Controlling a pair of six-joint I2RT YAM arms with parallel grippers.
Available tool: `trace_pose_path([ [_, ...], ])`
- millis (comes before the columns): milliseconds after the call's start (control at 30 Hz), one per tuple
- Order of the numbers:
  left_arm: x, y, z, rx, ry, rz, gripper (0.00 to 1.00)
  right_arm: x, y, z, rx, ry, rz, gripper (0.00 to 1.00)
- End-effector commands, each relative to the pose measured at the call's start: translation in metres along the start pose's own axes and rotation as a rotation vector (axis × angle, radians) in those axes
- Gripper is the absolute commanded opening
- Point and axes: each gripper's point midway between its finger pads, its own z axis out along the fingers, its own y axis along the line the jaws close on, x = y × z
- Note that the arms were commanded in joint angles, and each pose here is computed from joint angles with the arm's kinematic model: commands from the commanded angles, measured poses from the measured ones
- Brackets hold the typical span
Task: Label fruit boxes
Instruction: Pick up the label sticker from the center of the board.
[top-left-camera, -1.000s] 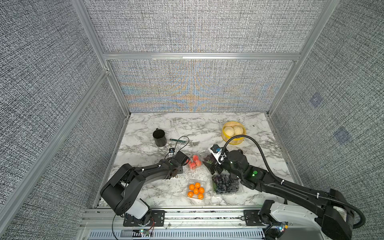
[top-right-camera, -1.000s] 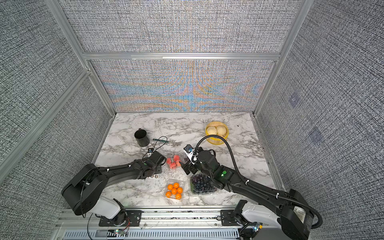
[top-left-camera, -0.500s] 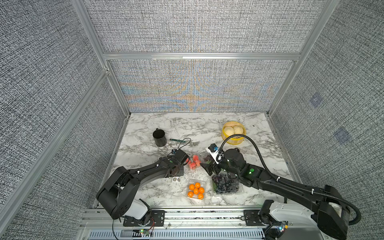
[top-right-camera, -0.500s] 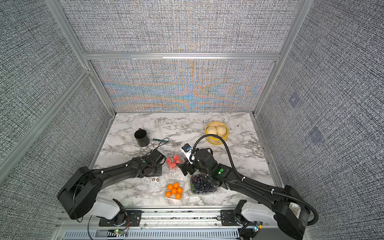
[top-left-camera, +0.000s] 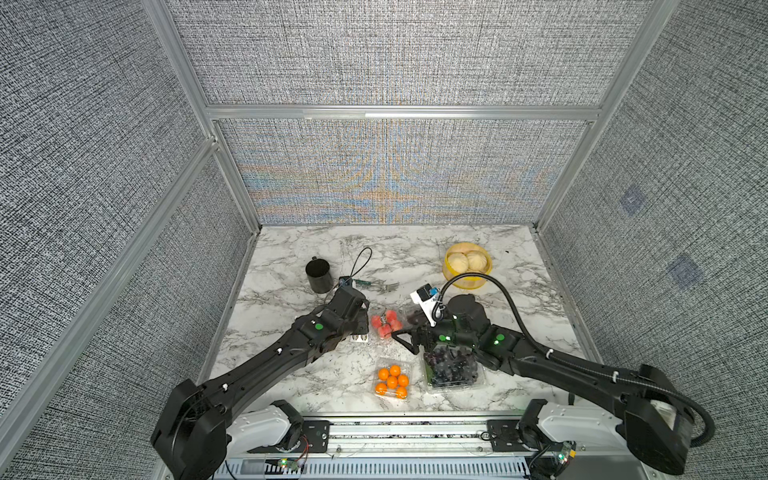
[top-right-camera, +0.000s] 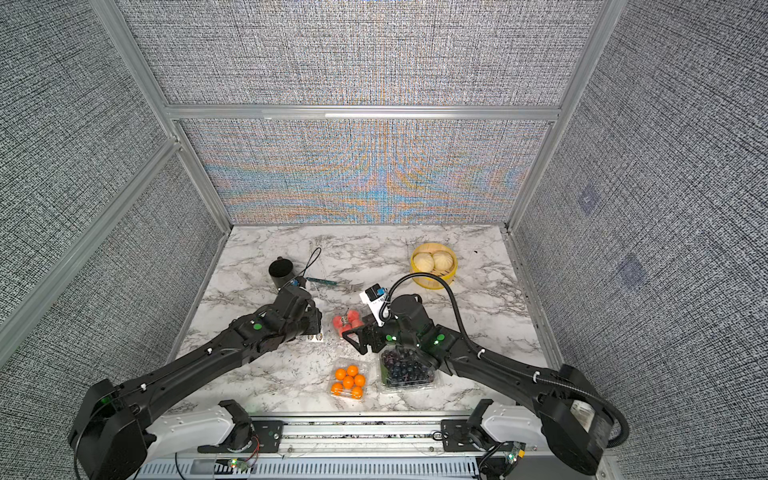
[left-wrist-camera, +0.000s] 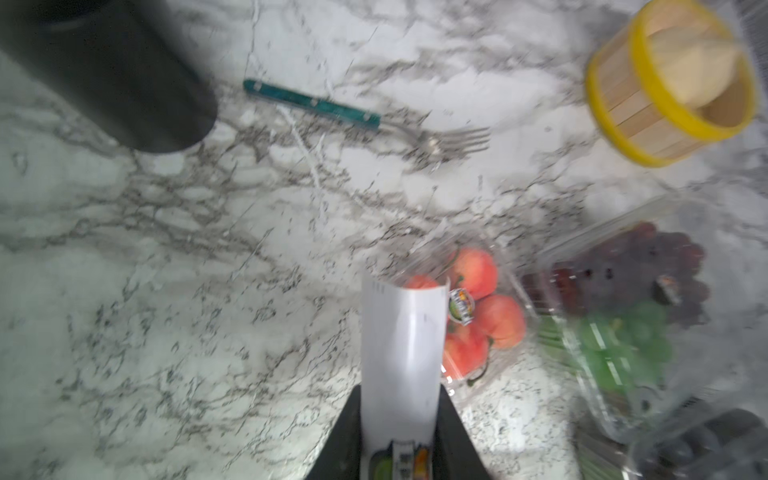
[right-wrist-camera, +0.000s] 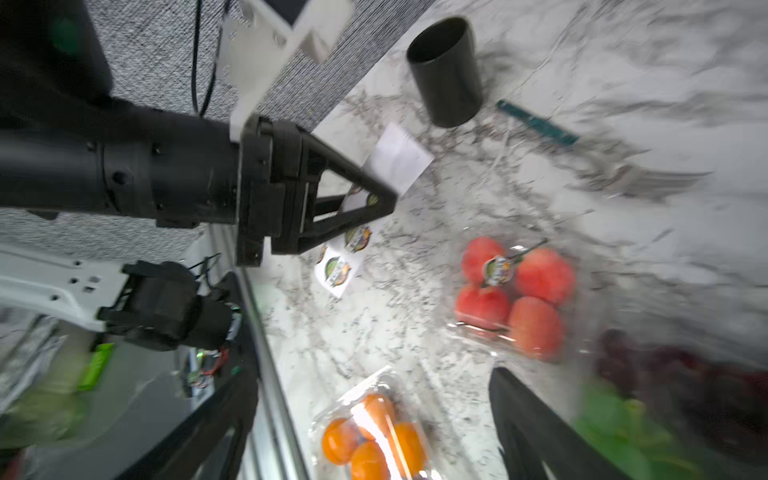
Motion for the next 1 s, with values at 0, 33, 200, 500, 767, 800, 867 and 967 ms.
trace_pose_path([
  [0, -0.027, -0.032, -0.012, 0.154, -0.104, 0.059, 0.28, -0.018, 0.035, 0.013, -0.207, 0.012, 0.047, 0.82],
  [33, -0.032, -0.036, -0.015, 0.174, -0.124, 0.066, 0.28, -0.020, 0.038, 0.018, -0.231, 0.023, 0.047, 0.81],
  [200, -0.052, -0.049, -0.030, 0.214, -0.174, 0.077, 0.28, -0.033, 0.048, 0.041, -0.331, 0.025, 0.064, 0.77],
  [500, -0.058, -0.055, -0.039, 0.256, -0.213, 0.084, 0.28, -0.043, 0.040, 0.046, -0.305, -0.058, 0.045, 0.59],
  [767, -0.058, -0.054, -0.040, 0.261, -0.238, 0.070, 0.28, -0.050, 0.030, 0.061, -0.279, -0.078, 0.053, 0.29],
  [800, -0.059, -0.053, -0.040, 0.263, -0.242, 0.069, 0.28, -0.051, 0.029, 0.062, -0.278, -0.078, 0.054, 0.20],
  [867, -0.058, -0.053, -0.040, 0.264, -0.245, 0.068, 0.29, -0.050, 0.026, 0.063, -0.262, -0.082, 0.053, 0.00],
  [967, -0.059, -0.051, -0.042, 0.261, -0.257, 0.064, 0.35, -0.048, 0.021, 0.060, -0.227, -0.084, 0.031, 0.00],
])
